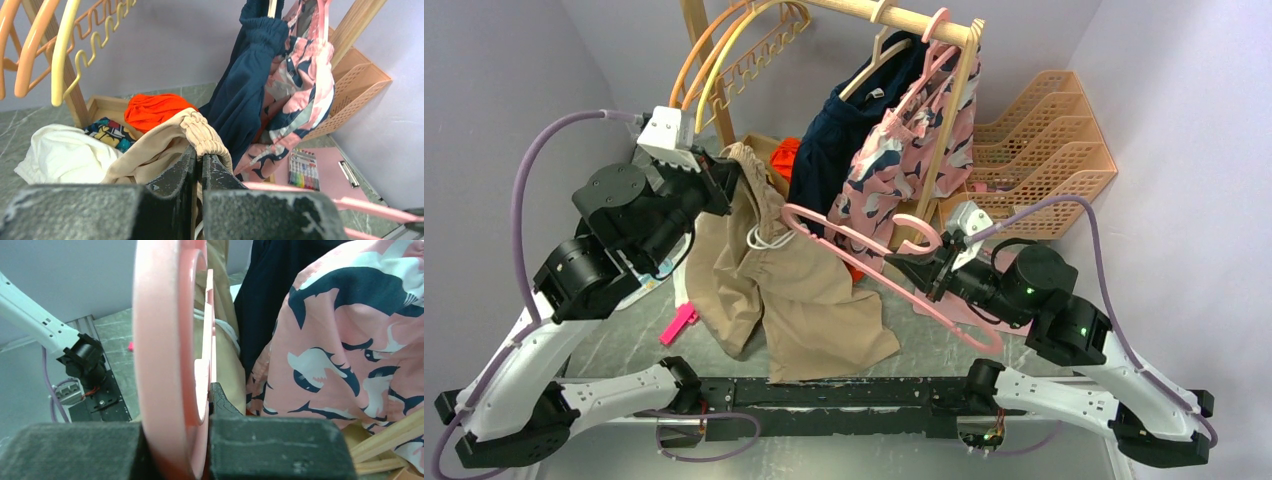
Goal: Place the shorts on the hanger
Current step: Hang the shorts on the hanger.
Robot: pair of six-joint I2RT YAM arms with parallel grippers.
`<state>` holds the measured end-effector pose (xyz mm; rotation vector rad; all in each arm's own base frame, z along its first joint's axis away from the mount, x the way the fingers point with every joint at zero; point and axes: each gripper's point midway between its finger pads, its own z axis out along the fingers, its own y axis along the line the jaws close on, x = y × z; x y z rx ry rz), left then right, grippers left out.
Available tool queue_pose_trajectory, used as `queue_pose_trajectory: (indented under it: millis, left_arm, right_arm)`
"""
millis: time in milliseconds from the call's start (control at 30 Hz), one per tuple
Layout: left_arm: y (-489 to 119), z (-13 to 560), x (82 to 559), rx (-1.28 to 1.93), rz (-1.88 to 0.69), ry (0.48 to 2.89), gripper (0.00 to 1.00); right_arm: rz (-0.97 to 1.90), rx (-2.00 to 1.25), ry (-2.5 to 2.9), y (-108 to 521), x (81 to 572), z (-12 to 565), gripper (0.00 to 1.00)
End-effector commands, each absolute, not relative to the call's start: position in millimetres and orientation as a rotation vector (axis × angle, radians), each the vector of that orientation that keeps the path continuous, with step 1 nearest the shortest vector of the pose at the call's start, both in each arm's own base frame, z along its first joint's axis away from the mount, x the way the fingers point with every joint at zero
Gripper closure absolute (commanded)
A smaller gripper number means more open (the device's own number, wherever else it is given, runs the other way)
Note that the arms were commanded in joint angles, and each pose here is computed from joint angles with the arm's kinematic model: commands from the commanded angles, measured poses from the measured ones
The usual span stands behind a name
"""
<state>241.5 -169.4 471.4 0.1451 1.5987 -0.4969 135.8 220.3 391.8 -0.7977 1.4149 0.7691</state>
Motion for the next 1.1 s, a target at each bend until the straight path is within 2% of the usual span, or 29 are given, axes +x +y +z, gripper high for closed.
queue_pose_trajectory:
  millis: [0,167,333,600,833,1067]
  left_arm:
    - [-168,460,234,0.197,-0.495,1.605,0.93]
    - [-162,460,229,0.193,-0.494,1.599,0.93]
    - [-161,464,228,0.196,-0.497,1.589,0.93]
    - [-164,460,229,0.194,-0.506,1.591,0.93]
    - [-170,449,233,0.203,-0.505,1.615,0.93]
    - [-170,443,233,0.203,-0.499,1.627,0.93]
  right_arm:
    - [0.7,-0.759,1.351,208,143,419,1.0]
    - [0.694,-0.884,1.384,226,142,407,1.0]
    - [0.818,-1.137,1.432,256,116,378,1.0]
    - [0.88,-1.305,1.554,263,98,337,1.0]
    - [1.123,-1.357,1.424,275,62,361,1.0]
    - [0.847,-1.067,1.34,243,109,404,1.0]
